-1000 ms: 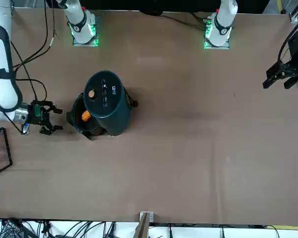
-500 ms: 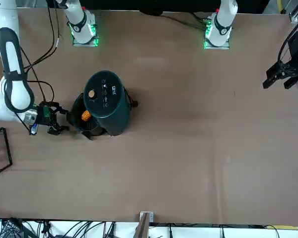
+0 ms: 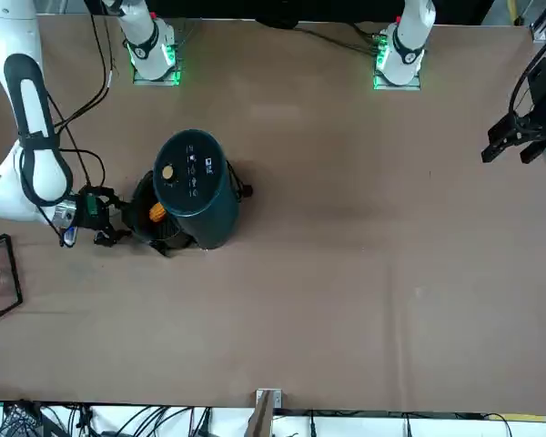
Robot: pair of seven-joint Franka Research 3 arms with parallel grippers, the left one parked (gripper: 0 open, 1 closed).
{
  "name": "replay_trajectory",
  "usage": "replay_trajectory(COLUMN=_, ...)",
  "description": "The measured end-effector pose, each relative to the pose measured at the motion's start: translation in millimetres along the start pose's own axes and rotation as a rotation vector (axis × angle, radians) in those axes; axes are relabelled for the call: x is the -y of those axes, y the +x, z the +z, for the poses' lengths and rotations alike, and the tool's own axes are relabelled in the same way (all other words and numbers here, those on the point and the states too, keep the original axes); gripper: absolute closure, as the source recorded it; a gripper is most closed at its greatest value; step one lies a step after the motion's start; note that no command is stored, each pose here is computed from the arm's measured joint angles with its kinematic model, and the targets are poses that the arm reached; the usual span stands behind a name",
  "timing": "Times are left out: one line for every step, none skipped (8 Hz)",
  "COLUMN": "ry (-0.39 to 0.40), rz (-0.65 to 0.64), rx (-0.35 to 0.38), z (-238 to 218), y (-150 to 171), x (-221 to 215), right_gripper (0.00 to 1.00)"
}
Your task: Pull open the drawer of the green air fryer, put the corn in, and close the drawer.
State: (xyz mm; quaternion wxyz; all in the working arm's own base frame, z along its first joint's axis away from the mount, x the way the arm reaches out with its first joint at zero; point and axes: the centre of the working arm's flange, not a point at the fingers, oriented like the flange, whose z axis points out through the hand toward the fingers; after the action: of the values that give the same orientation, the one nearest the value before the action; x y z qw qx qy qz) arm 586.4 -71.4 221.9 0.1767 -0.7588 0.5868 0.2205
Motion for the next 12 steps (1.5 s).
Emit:
replay_trajectory(ry=0.001, rz=-0.001, rx=0.0, z=-1, y=-1, x=0, right_gripper=0.38)
replay_trajectory(ry=0.004, rz=-0.003, rx=-0.001, z=-4, y=-3, x=0, right_gripper=0.54)
replay_trajectory(ry=0.008, rz=-0.008, rx=-0.001, z=-7, y=-7, x=-1, right_gripper=0.54)
replay_trajectory(ry=0.011, rz=-0.014, rx=0.0, z=-12, y=-11, x=-1, right_gripper=0.54)
replay_trajectory(ry=0.015, rz=-0.02, rx=0.002, z=-17, y=-16, x=-1, right_gripper=0.54)
replay_trajectory(ry=0.015, rz=-0.022, rx=0.003, z=-19, y=-20, x=-1, right_gripper=0.54)
replay_trajectory(ry=0.014, rz=-0.018, rx=0.004, z=-19, y=-24, x=0, right_gripper=0.54)
replay_trajectory(ry=0.009, rz=-0.011, rx=0.004, z=-17, y=-30, x=3, right_gripper=0.54)
replay_trajectory(ry=0.0, rz=-0.007, rx=0.004, z=-12, y=-39, x=6, right_gripper=0.54)
replay_trajectory(ry=-0.009, rz=-0.01, rx=0.005, z=-7, y=-46, x=8, right_gripper=0.54)
replay_trajectory(ry=-0.015, rz=-0.011, rx=0.006, z=-4, y=-50, x=9, right_gripper=0.54)
replay_trajectory(ry=-0.018, rz=-0.008, rx=0.007, z=-2, y=-50, x=8, right_gripper=0.54)
